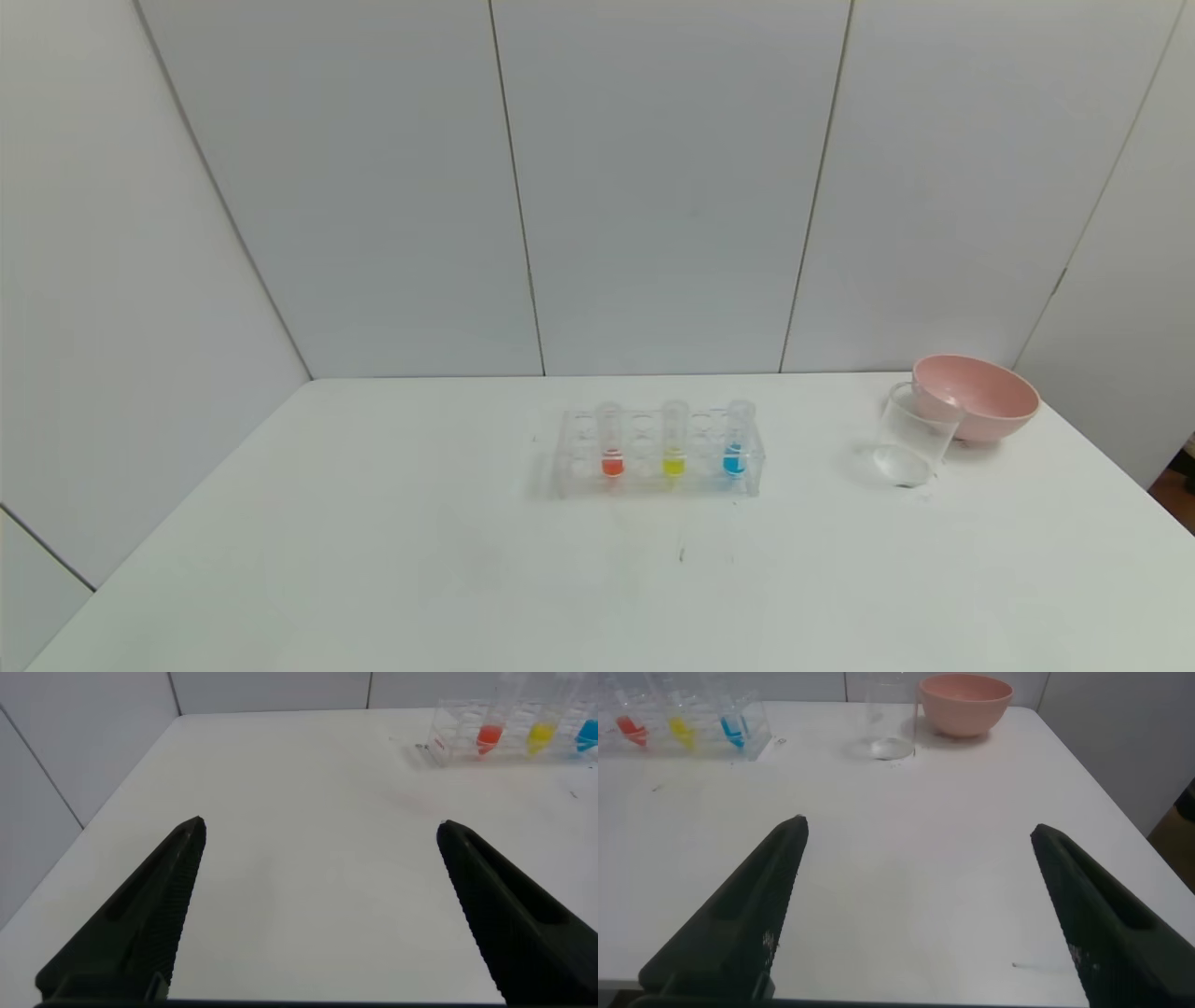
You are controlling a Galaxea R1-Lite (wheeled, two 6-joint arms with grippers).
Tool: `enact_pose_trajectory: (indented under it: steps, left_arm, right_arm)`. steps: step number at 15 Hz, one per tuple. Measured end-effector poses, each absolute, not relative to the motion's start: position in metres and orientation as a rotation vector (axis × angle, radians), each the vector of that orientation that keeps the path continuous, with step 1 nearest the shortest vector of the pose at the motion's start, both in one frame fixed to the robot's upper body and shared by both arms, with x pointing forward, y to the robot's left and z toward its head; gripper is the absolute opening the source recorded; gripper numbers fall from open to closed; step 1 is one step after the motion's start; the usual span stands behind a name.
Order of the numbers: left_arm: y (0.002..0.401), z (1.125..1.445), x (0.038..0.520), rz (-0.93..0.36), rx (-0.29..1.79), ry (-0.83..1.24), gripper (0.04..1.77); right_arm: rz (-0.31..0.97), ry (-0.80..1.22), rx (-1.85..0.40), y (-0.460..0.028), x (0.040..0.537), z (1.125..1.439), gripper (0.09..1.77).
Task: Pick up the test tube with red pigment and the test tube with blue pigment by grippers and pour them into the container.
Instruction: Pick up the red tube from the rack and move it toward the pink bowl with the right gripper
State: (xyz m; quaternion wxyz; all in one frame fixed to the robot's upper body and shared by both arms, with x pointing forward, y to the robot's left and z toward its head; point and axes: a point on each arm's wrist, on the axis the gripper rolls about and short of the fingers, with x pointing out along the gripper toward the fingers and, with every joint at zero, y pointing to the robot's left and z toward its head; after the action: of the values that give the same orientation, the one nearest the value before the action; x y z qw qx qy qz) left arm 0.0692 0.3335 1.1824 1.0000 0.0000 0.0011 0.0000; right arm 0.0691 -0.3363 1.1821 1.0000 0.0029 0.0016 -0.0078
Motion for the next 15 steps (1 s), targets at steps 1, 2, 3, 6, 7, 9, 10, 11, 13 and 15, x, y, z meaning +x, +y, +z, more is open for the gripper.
enact_pose_trajectory:
  steps: [1, 2, 3, 6, 7, 9, 10, 11, 13, 15]
  left_arm:
    - [0.334, 1.182, 0.069, 0.0, 0.0, 0.003, 1.76]
    - [0.334, 1.182, 0.069, 0.0, 0.0, 0.002, 1.76]
    - [0.334, 1.182, 0.069, 0.0, 0.0, 0.002, 1.76]
    - [0.334, 1.182, 0.069, 0.0, 0.0, 0.002, 1.76]
    - [0.334, 1.182, 0.069, 0.0, 0.0, 0.002, 1.76]
    - [0.334, 1.182, 0.069, 0.0, 0.0, 0.002, 1.76]
    - [0.334, 1.182, 0.069, 0.0, 0.0, 0.003, 1.76]
    - [0.334, 1.182, 0.069, 0.0, 0.0, 0.002, 1.76]
    - [0.334, 1.182, 0.069, 0.0, 0.0, 0.002, 1.76]
    - [0.334, 1.182, 0.069, 0.0, 0.0, 0.003, 1.76]
  right_arm:
    - [-0.016, 0.003, 0.006, -0.336, 0.069, 1.182, 1.71]
    - [-0.016, 0.003, 0.006, -0.336, 0.069, 1.182, 1.71]
    - [-0.016, 0.0, 0.008, -0.336, 0.069, 1.182, 1.71]
    - [-0.016, -0.005, 0.013, -0.336, 0.069, 1.183, 1.71]
    - [-0.015, -0.017, 0.026, -0.336, 0.069, 1.185, 1.71]
    - [0.003, -0.039, 0.047, -0.336, 0.066, 1.192, 1.71]
    - [0.018, -0.045, 0.047, -0.336, 0.065, 1.197, 1.71]
    - [0.03, -0.048, 0.047, -0.336, 0.064, 1.202, 1.71]
    - [0.047, -0.046, 0.045, -0.335, 0.065, 1.214, 1.71]
    - [0.072, -0.021, 0.042, -0.335, 0.07, 1.225, 1.71]
